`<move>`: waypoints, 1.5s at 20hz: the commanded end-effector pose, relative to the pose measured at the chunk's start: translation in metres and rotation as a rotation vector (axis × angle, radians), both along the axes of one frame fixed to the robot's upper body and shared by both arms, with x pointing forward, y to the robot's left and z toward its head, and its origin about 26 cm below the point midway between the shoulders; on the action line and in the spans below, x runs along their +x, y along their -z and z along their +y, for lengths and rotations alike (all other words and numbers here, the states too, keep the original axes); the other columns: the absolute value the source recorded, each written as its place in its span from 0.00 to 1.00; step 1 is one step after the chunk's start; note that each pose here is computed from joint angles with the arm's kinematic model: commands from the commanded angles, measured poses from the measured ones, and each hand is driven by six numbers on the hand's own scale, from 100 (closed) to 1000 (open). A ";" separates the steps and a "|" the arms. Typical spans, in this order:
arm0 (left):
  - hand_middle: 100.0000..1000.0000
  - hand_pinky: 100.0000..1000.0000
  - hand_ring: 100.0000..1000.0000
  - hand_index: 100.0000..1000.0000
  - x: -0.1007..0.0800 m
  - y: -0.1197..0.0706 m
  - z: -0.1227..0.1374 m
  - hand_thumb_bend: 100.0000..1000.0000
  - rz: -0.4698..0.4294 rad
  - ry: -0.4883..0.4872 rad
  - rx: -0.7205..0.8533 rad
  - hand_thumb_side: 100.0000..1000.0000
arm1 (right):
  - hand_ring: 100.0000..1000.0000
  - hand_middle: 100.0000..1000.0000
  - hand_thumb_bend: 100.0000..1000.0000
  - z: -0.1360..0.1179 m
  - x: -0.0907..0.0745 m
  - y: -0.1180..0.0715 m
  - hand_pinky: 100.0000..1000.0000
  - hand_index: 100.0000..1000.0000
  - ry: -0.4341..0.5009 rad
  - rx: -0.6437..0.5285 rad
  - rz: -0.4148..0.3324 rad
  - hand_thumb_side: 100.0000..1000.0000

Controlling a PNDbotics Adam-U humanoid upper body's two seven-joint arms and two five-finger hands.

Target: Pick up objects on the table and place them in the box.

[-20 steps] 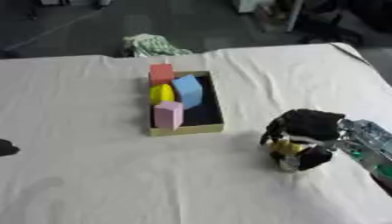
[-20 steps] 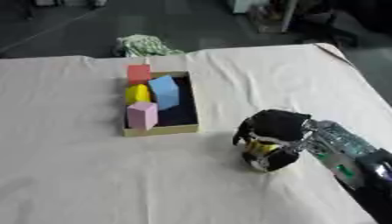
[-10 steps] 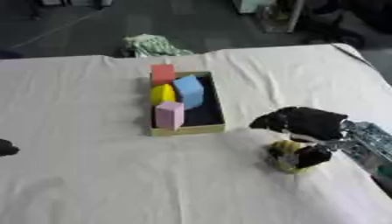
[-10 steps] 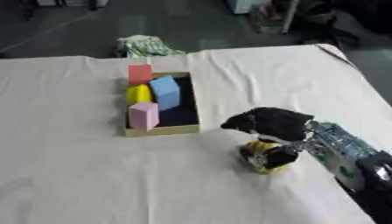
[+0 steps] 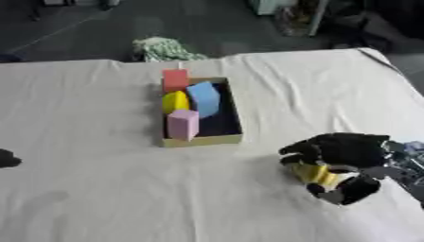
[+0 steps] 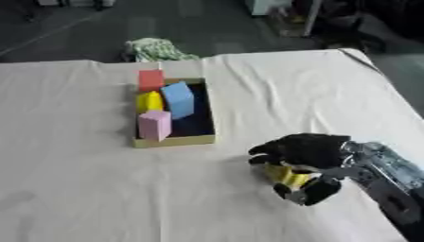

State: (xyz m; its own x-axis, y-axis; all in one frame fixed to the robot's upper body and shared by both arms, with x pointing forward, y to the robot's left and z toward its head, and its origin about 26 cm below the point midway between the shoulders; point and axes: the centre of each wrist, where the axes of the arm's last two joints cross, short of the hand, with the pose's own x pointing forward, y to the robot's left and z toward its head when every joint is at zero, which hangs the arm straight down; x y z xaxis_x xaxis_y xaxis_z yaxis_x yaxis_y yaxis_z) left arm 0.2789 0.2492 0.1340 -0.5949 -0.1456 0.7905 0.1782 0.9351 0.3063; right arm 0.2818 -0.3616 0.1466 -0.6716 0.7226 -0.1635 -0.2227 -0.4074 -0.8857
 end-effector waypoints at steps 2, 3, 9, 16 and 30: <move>0.55 0.73 0.60 0.78 -0.002 -0.008 0.004 0.00 -0.031 -0.006 0.018 0.52 | 0.96 1.00 0.05 -0.014 0.008 -0.005 0.82 1.00 0.075 -0.071 -0.022 0.38; 0.55 0.73 0.60 0.78 -0.002 -0.008 0.004 0.00 -0.031 -0.006 0.018 0.52 | 0.96 1.00 0.06 -0.015 0.009 -0.004 0.82 1.00 0.090 -0.077 -0.032 0.39; 0.55 0.73 0.59 0.78 -0.002 -0.008 0.004 0.00 -0.032 -0.006 0.017 0.52 | 0.95 0.98 0.08 -0.023 0.013 0.010 0.81 1.00 0.160 -0.116 -0.050 0.41; 0.55 0.73 0.59 0.78 -0.002 -0.008 0.004 0.00 -0.031 -0.007 0.015 0.52 | 0.58 0.58 0.07 -0.028 0.015 0.018 0.51 0.76 0.221 -0.030 -0.188 0.43; 0.54 0.74 0.59 0.78 -0.002 -0.007 0.003 0.00 -0.023 -0.002 0.014 0.52 | 0.41 0.41 0.00 -0.010 0.039 -0.029 0.32 0.65 0.088 0.229 -0.527 0.22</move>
State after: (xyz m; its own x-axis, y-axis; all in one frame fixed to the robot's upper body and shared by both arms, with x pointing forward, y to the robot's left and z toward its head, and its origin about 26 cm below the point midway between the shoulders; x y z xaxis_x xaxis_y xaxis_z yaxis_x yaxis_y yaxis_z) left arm 0.2784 0.2496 0.1330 -0.5921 -0.1490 0.7920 0.1768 0.9348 0.3080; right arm 0.3217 -0.3691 0.1569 -0.4672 0.8453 -0.2593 0.2158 -0.1754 -0.9605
